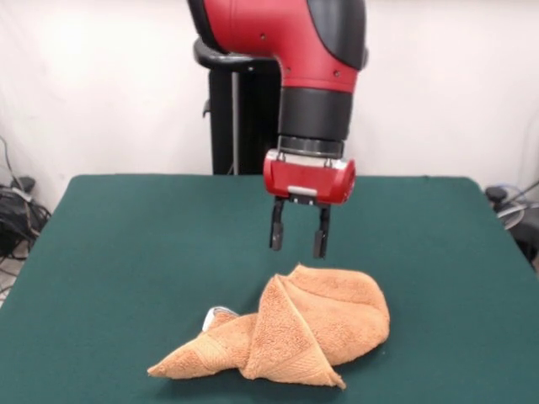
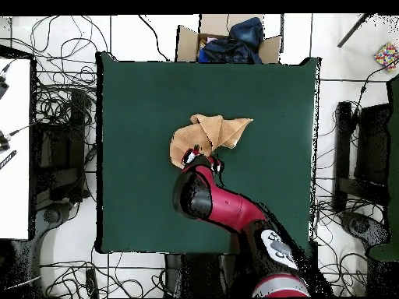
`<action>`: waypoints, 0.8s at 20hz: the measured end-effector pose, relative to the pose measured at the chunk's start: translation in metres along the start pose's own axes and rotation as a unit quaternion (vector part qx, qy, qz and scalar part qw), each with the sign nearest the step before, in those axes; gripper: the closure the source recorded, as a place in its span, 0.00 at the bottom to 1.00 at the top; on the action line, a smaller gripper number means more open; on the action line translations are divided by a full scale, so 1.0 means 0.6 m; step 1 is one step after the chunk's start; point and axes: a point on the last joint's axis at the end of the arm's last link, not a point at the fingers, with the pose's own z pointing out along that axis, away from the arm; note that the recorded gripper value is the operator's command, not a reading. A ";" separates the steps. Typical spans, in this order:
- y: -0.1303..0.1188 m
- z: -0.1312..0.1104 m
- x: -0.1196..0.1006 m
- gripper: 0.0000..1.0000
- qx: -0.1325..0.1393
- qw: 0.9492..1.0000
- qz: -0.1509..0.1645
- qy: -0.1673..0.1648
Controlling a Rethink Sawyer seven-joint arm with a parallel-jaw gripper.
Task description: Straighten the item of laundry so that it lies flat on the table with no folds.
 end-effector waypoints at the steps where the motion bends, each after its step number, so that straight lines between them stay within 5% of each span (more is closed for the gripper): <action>1: 0.000 0.003 0.003 0.00 0.000 1.000 0.000 -0.002; 16: 0.009 0.065 0.074 0.00 0.002 1.000 -0.008 -0.016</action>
